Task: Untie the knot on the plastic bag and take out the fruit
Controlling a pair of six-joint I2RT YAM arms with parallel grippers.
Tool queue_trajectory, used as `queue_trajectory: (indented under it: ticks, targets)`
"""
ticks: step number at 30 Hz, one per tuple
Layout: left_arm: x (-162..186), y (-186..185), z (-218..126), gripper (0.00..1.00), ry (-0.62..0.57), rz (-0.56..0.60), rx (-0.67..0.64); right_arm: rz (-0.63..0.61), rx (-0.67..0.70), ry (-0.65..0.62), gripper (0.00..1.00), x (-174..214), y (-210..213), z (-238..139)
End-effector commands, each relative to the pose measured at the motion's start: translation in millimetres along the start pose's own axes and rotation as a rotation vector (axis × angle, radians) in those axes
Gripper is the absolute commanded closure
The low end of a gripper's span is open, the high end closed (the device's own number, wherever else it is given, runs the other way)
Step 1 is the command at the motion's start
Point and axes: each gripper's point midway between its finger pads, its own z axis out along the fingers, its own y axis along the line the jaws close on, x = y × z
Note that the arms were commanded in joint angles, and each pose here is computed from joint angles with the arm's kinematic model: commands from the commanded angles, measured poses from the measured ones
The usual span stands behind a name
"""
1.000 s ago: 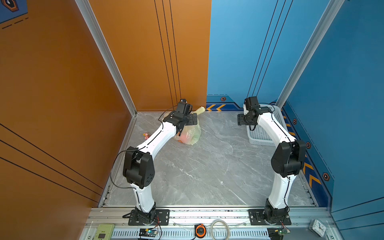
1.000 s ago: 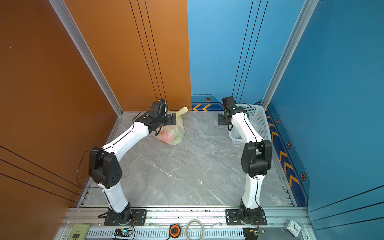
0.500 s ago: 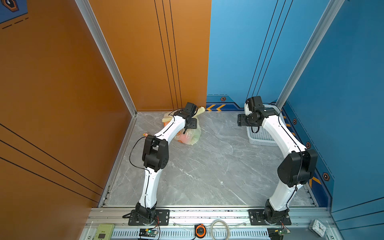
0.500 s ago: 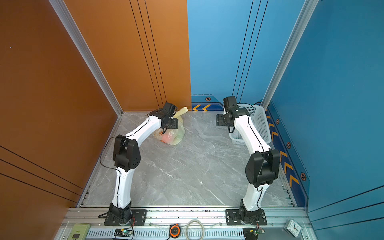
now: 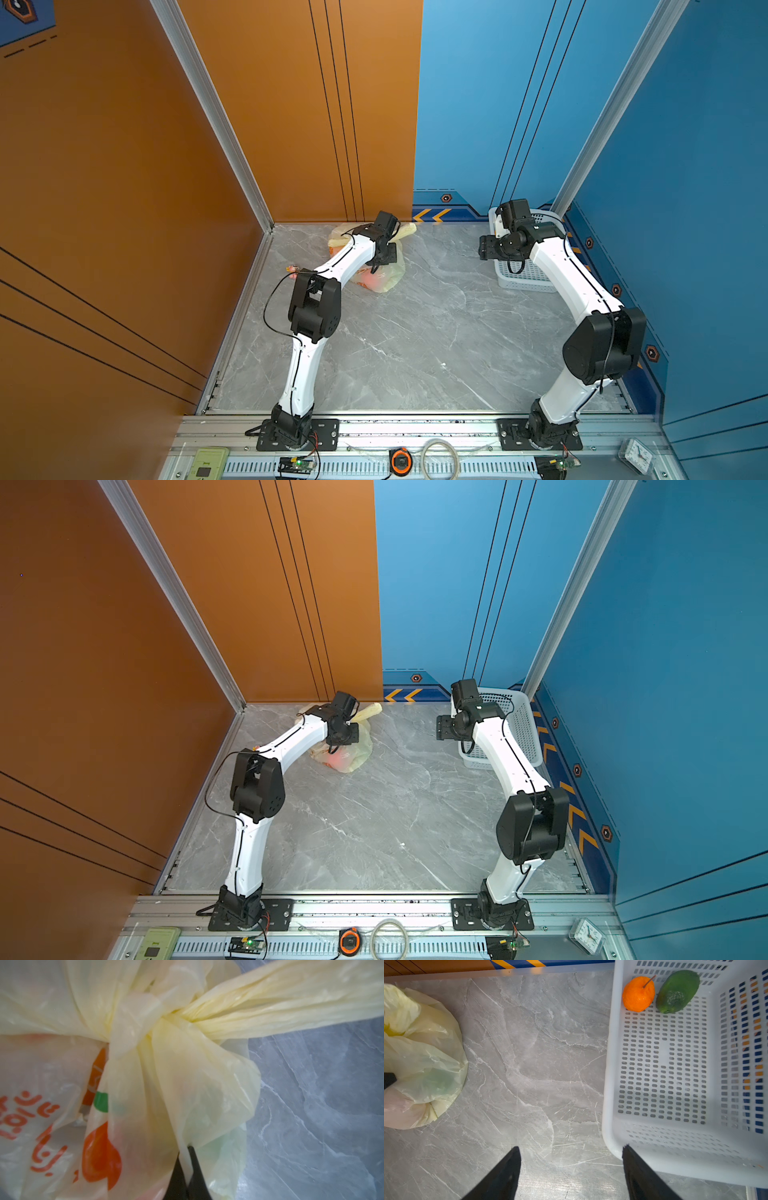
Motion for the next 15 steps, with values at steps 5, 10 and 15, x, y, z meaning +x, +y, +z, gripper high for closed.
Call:
queue_trajectory:
  ticks: [5, 10, 15]
  targets:
    - [67.4, -83.9, -53.7, 1.00, 0.096, -0.065, 0.166, 0.049, -0.038, -0.008, 0.22, 15.7, -11.3, -22.7]
    - [84.7, -145.1, -72.7, 1.00, 0.114, -0.113, 0.264, 0.107, -0.038, 0.003, 0.22, 35.6, -29.1, -32.0]
    - [88.4, -204.9, -69.2, 1.00, 0.136, -0.177, 0.382, 0.211, -0.018, -0.008, 0.21, 55.3, -57.6, -46.9]
